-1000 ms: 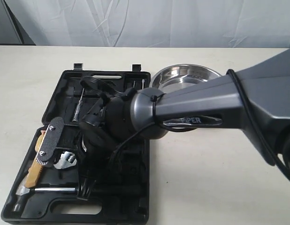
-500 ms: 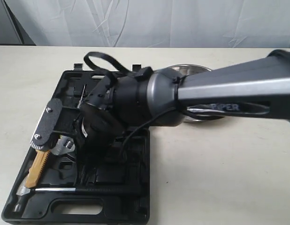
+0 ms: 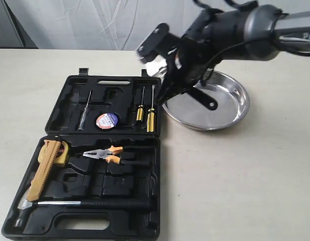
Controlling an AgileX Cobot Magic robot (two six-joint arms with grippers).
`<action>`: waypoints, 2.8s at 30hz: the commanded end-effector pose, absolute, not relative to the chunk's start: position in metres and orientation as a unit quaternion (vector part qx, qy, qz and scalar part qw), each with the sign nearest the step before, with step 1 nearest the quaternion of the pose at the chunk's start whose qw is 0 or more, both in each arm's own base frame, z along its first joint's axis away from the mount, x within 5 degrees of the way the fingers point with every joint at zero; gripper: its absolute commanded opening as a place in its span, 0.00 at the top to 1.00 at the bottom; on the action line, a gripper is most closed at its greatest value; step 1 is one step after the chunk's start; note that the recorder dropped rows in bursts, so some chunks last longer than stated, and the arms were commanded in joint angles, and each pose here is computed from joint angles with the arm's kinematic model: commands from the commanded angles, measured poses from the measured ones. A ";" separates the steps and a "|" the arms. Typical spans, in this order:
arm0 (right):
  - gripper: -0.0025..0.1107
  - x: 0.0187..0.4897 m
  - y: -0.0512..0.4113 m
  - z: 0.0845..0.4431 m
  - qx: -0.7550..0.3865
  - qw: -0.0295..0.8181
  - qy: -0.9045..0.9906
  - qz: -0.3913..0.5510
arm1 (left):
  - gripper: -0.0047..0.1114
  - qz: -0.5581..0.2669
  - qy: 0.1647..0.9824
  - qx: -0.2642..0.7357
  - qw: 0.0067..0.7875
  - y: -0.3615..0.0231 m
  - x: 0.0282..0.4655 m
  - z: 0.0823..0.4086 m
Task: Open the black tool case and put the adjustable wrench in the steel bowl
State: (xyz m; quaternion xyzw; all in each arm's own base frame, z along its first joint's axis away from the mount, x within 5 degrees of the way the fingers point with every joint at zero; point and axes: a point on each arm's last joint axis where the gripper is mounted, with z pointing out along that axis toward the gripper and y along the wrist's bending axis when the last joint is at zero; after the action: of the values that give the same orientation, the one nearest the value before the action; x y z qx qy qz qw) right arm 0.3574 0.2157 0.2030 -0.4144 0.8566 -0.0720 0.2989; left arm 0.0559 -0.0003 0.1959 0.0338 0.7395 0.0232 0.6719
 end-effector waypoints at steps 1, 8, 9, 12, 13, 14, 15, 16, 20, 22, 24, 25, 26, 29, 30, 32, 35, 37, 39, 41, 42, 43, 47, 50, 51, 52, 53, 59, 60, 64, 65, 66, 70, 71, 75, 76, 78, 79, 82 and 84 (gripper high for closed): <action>0.99 0.395 0.168 0.192 -0.342 0.328 0.878 -0.064 | 0.96 0.022 0.738 0.033 0.673 0.000 0.056 0.197; 0.99 0.416 0.145 0.139 -0.314 0.301 0.900 -0.031 | 0.96 0.022 0.739 0.033 0.673 0.000 0.056 0.197; 0.99 0.417 0.147 0.134 -0.314 0.304 0.899 -0.025 | 0.96 0.022 0.739 0.033 0.673 0.000 0.056 0.197; 0.99 0.422 0.151 0.122 -0.299 0.321 0.899 -0.008 | 0.96 0.022 0.739 0.033 0.673 0.000 0.056 0.197; 0.99 0.423 0.152 0.120 -0.295 0.326 0.898 -0.004 | 0.96 0.022 0.739 0.033 0.673 0.000 0.056 0.197; 0.99 0.424 0.152 0.117 -0.292 0.325 0.899 -0.002 | 0.96 0.022 0.739 0.033 0.673 0.000 0.056 0.197; 0.99 0.424 0.152 0.113 -0.289 0.321 0.902 -0.001 | 0.96 0.022 0.739 0.033 0.673 0.000 0.056 0.197; 0.99 0.426 0.153 0.111 -0.290 0.319 0.902 -0.001 | 0.96 0.022 0.739 0.033 0.673 0.000 0.056 0.197; 0.99 0.428 0.153 0.105 -0.289 0.300 0.909 -0.003 | 0.96 0.022 0.739 0.033 0.673 0.000 0.056 0.197; 0.98 0.428 0.153 0.105 -0.289 0.297 0.910 -0.004 | 0.96 0.022 0.739 0.033 0.673 0.000 0.056 0.197; 0.92 0.429 0.153 0.106 -0.289 0.298 0.910 -0.004 | 0.96 0.022 0.739 0.033 0.673 0.000 0.056 0.197; 0.85 0.429 0.153 0.106 -0.290 0.298 0.909 -0.004 | 0.96 0.022 0.739 0.033 0.673 0.000 0.056 0.197; 0.77 0.428 0.153 0.105 -0.290 0.296 0.910 -0.005 | 0.96 0.022 0.739 0.033 0.673 0.000 0.056 0.197; 0.55 0.427 0.153 0.105 -0.290 0.287 0.913 -0.006 | 0.96 0.022 0.739 0.033 0.673 0.000 0.056 0.197; 0.53 0.426 0.152 0.107 -0.290 0.281 0.915 -0.007 | 0.96 0.022 0.739 0.033 0.673 0.000 0.056 0.197; 0.57 0.424 0.151 0.111 -0.290 0.271 0.918 -0.009 | 0.96 0.022 0.739 0.033 0.673 0.000 0.056 0.197; 0.80 0.420 0.148 0.128 -0.289 0.262 0.921 -0.013 | 0.96 0.022 0.739 0.033 0.673 0.000 0.056 0.197; 0.98 0.415 0.146 0.144 -0.282 0.260 0.924 -0.013 | 0.96 0.022 0.739 0.033 0.673 0.000 0.056 0.197; 0.98 0.408 0.144 0.165 -0.267 0.269 0.925 -0.009 | 0.96 0.022 0.739 0.033 0.673 0.000 0.056 0.197; 0.98 0.396 0.139 0.184 -0.250 0.280 0.927 -0.005 | 0.96 0.022 0.739 0.033 0.673 0.000 0.056 0.197; 0.98 0.388 0.136 0.193 -0.242 0.289 0.926 -0.001 | 0.96 0.022 0.739 0.033 0.673 0.000 0.056 0.197; 0.98 0.378 0.133 0.203 -0.234 0.300 0.925 0.003 | 0.96 0.022 0.738 0.033 0.674 0.000 0.056 0.197; 0.98 0.330 0.116 0.229 -0.187 0.349 0.918 0.030 | 0.96 0.022 0.738 0.033 0.674 0.000 0.056 0.197; 0.98 0.285 0.101 0.256 -0.132 0.390 0.909 0.065 | 0.96 0.022 0.738 0.033 0.674 0.000 0.056 0.197; 0.98 0.269 0.097 0.262 -0.107 0.397 0.908 0.084 | 0.96 0.022 0.738 0.033 0.674 0.000 0.056 0.197; 0.98 0.253 0.094 0.269 -0.089 0.402 0.906 0.103 | 0.96 0.022 0.738 0.033 0.674 0.000 0.056 0.197; 0.98 0.240 0.091 0.273 -0.080 0.401 0.905 0.115 | 0.96 0.022 0.738 0.033 0.674 0.000 0.056 0.197; 0.98 0.157 0.064 0.288 -0.086 0.322 0.937 0.108 | 0.96 0.022 0.738 0.033 0.674 0.000 0.056 0.197; 0.98 0.146 0.060 0.291 -0.087 0.313 0.940 0.106 | 0.96 0.022 0.738 0.033 0.674 0.000 0.056 0.197; 0.98 0.114 0.048 0.300 -0.090 0.294 0.946 0.102 | 0.96 0.022 0.738 0.033 0.674 0.000 0.056 0.197; 0.98 0.108 0.045 0.303 -0.090 0.301 0.944 0.104 | 0.96 0.022 0.738 0.033 0.674 0.000 0.056 0.197; 0.98 0.103 0.044 0.305 -0.090 0.309 0.941 0.106 | 0.96 0.022 0.738 0.033 0.674 0.000 0.056 0.197; 0.98 0.088 0.038 0.315 -0.089 0.350 0.925 0.118 | 0.96 0.022 0.738 0.033 0.674 0.000 0.056 0.197; 0.98 0.084 0.036 0.317 -0.089 0.362 0.920 0.121 | 0.96 0.022 0.738 0.033 0.674 0.000 0.056 0.197; 0.98 0.070 0.028 0.328 -0.093 0.445 0.882 0.123 | 0.96 0.022 0.738 0.033 0.674 0.000 0.056 0.197; 0.98 0.067 0.025 0.333 -0.085 0.496 0.854 0.132 | 0.96 0.022 0.738 0.033 0.674 0.000 0.056 0.197; 0.98 0.063 0.022 0.333 -0.073 0.563 0.811 0.142 | 0.96 0.022 0.738 0.033 0.674 0.000 0.056 0.197; 0.98 0.059 0.020 0.330 -0.066 0.608 0.778 0.146 | 0.96 0.022 0.738 0.033 0.674 0.000 0.056 0.197; 0.98 0.051 0.014 0.309 -0.046 0.671 0.727 0.141 | 0.96 0.022 0.739 0.033 0.673 0.000 0.056 0.197; 0.98 0.048 0.012 0.289 -0.035 0.691 0.709 0.135 | 0.96 0.022 0.739 0.033 0.673 0.000 0.056 0.197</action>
State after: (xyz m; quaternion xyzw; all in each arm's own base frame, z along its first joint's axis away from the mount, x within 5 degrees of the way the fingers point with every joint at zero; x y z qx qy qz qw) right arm 0.0507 0.0153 0.3098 -0.0456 0.7436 0.1488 0.6503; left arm 0.0559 -0.0003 0.1959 0.0338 0.7395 0.0232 0.6719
